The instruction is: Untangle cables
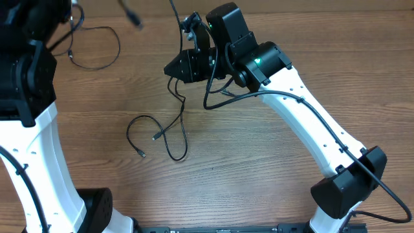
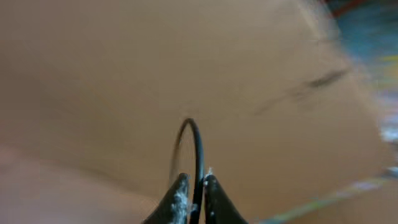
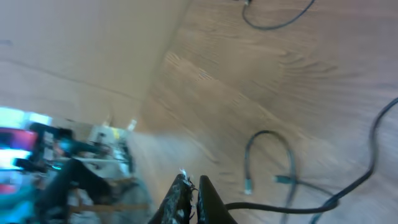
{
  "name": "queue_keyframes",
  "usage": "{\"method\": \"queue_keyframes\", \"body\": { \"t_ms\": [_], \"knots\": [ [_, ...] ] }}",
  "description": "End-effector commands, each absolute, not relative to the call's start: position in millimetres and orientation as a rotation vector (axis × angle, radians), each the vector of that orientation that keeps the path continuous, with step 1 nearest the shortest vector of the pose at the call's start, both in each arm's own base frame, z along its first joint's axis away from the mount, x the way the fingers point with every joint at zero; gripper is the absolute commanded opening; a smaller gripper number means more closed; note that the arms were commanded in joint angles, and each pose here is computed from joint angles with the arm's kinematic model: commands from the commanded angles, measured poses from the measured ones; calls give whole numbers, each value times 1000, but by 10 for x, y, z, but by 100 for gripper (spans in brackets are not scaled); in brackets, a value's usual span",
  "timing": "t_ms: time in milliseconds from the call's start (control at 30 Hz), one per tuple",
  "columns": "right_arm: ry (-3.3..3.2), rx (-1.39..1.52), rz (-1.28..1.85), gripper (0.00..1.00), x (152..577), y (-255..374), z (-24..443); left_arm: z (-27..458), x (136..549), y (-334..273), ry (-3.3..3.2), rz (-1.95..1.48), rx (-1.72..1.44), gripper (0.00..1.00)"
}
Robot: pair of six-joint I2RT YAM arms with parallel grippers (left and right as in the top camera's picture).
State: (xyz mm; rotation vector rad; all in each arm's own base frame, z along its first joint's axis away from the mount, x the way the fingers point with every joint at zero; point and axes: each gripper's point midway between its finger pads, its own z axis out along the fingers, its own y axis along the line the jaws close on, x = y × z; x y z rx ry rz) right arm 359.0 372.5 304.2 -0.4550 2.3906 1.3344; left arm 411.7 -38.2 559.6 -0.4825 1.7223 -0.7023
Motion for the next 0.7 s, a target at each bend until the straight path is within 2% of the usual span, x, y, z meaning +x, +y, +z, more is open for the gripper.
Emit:
{"method": "queue_keyframes", "body": {
  "t_ms": [0,200,367,433,533,667],
  "knots": [
    [2463,-187,1519,4,3591,3703,3220,5285,4161,-41,1808,-388,-500,18],
    [2502,36,1700,4,3638,3649,3367,4755,4114,-11,2028,-260,-457,34],
    [2466,195,1787,4,3813,3535,3503,4452,3972,-415,2215,-363,-95,43],
    [2449,297,1839,4,3896,3478,3577,4352,3833,-739,2263,-511,148,45],
    [2413,416,1914,4,3984,3446,3697,4263,3602,-1159,2262,-728,454,61],
    [2345,431,1979,4,4040,3468,3863,4083,3592,-1316,2316,-778,524,62]
  ]
}}
